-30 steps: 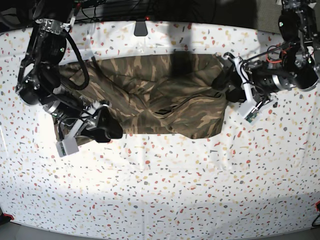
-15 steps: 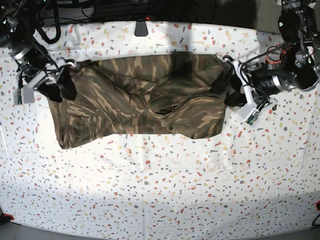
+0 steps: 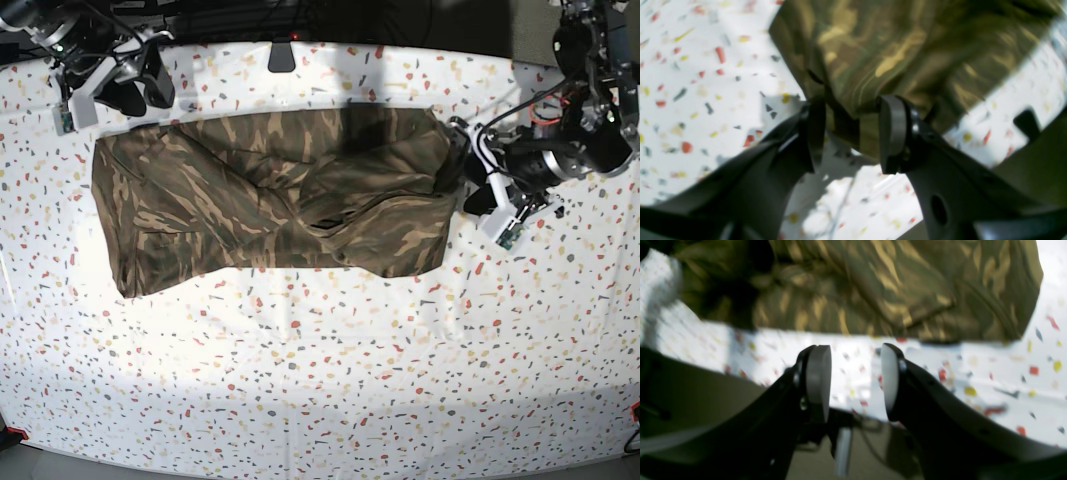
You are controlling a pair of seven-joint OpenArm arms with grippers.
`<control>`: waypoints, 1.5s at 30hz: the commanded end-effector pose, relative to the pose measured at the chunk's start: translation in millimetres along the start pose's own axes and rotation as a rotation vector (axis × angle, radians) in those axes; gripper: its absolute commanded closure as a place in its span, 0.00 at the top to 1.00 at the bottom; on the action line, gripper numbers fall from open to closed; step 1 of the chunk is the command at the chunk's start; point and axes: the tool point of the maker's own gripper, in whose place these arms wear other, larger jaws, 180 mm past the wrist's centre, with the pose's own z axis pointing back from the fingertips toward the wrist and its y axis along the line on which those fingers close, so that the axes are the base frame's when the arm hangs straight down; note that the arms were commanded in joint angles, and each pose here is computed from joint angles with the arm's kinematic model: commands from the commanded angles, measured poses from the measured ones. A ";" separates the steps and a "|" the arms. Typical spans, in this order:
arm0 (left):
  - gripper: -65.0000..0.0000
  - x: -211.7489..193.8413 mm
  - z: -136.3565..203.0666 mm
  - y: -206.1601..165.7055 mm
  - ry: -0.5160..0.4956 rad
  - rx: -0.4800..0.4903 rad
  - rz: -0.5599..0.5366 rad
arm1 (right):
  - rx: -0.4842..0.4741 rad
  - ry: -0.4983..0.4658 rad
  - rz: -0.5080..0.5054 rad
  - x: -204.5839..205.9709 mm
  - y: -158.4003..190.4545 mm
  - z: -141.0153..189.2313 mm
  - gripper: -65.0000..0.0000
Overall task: Fold the T-shirt properly
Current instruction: 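Release the right gripper and lift it away from the shirt, then grasp the folded end with the left gripper and fold it over again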
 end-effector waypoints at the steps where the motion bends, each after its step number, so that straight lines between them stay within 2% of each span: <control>1: 0.40 13.0 2.8 -5.3 -0.063 -0.017 -0.005 | 0.025 -0.043 0.011 10.4 6.4 2.8 0.39; 10: 0.40 15.0 1.3 -10.8 -0.090 -0.029 0.013 | 0.033 -0.048 0.010 11.8 8.2 2.0 0.39; 14: 0.40 15.0 1.2 -4.9 -0.096 0.006 0.000 | 0.033 -0.065 0.015 17.2 7.4 0.5 0.39; 21: 0.38 15.2 1.2 -4.4 -0.098 0.009 -0.001 | 0.037 -0.078 0.017 21.4 7.6 -0.5 0.39; 27: 0.23 14.8 1.1 -4.6 -0.097 0.008 0.000 | 0.037 -0.079 0.018 21.5 7.6 -0.6 0.39; 36: 0.27 10.8 1.0 -10.5 -0.097 -0.016 0.018 | 0.037 -0.080 0.017 21.7 7.6 -0.5 0.39; 38: 0.19 15.8 1.6 -12.7 -0.125 -0.028 0.025 | 0.037 -0.080 0.017 21.7 7.6 -0.5 0.39; 40: 0.02 17.9 2.0 -14.6 -0.137 -0.040 0.031 | 0.045 -0.084 0.013 22.5 9.0 -0.4 0.39; 45: 0.00 36.3 6.4 -31.5 -0.235 -0.141 0.085 | 0.070 -0.099 0.000 25.2 13.3 0.1 0.39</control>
